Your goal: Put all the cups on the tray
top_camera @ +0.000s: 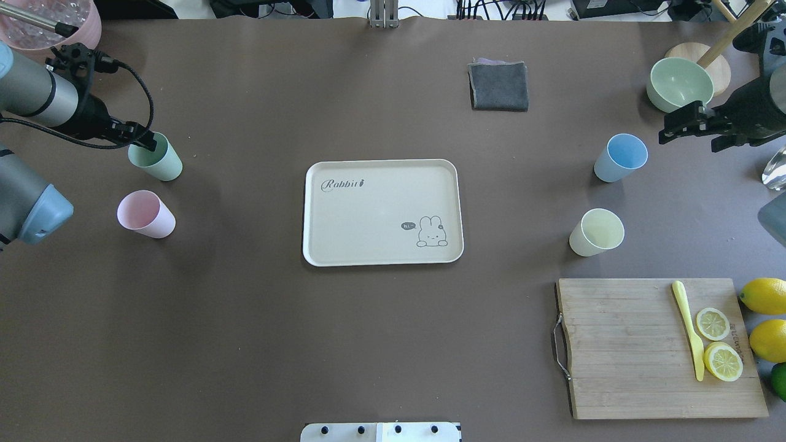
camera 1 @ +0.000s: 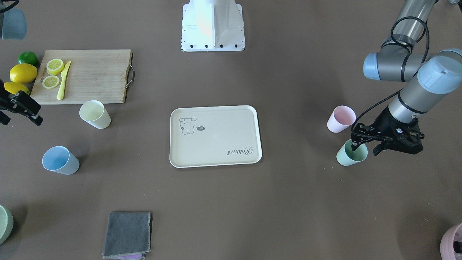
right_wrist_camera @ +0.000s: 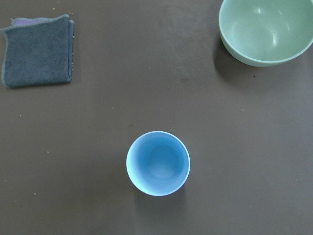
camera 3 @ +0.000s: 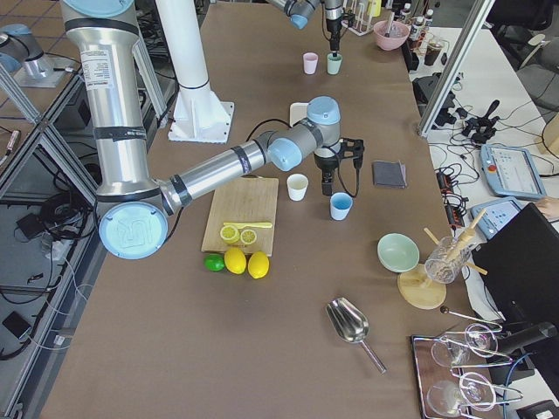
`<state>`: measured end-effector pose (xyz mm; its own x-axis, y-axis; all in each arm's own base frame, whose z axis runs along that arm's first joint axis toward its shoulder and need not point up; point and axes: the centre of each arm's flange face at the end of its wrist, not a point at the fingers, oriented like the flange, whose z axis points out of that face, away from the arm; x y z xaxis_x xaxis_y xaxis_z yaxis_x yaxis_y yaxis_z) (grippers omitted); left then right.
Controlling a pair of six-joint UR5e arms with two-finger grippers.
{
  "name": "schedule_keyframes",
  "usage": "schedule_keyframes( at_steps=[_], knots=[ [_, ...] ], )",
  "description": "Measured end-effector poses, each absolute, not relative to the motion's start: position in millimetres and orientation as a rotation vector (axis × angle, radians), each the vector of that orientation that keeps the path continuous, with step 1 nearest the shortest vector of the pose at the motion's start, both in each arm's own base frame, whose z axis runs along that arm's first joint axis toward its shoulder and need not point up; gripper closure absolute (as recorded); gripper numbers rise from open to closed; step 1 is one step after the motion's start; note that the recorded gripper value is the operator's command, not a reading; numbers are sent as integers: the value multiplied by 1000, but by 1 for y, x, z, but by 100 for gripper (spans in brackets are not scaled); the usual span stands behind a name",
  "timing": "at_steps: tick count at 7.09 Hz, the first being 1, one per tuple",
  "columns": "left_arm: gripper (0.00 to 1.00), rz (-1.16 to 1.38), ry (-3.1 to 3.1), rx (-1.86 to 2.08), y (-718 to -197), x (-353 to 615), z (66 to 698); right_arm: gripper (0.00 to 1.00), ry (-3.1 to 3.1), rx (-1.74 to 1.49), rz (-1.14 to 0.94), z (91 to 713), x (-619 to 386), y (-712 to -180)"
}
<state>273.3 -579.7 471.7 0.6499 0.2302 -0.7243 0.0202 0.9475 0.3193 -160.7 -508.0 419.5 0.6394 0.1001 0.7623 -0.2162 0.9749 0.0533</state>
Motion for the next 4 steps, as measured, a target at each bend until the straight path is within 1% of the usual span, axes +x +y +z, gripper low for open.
schedule_keyframes(
  at_steps=[1,2,3,4],
  knots=[
    [67,124,847,304,-579,276,480,1,-859,144,182,420,-161,-507],
    [100,123,836,294,-579,277,489,1,-858,144,182,420,-161,-507],
    [100,119,826,291,-580,277,493,2,-853,144,182,422,-161,-507],
    [100,118,823,301,-582,278,491,13,-845,145,179,426,-160,-506]
  ],
)
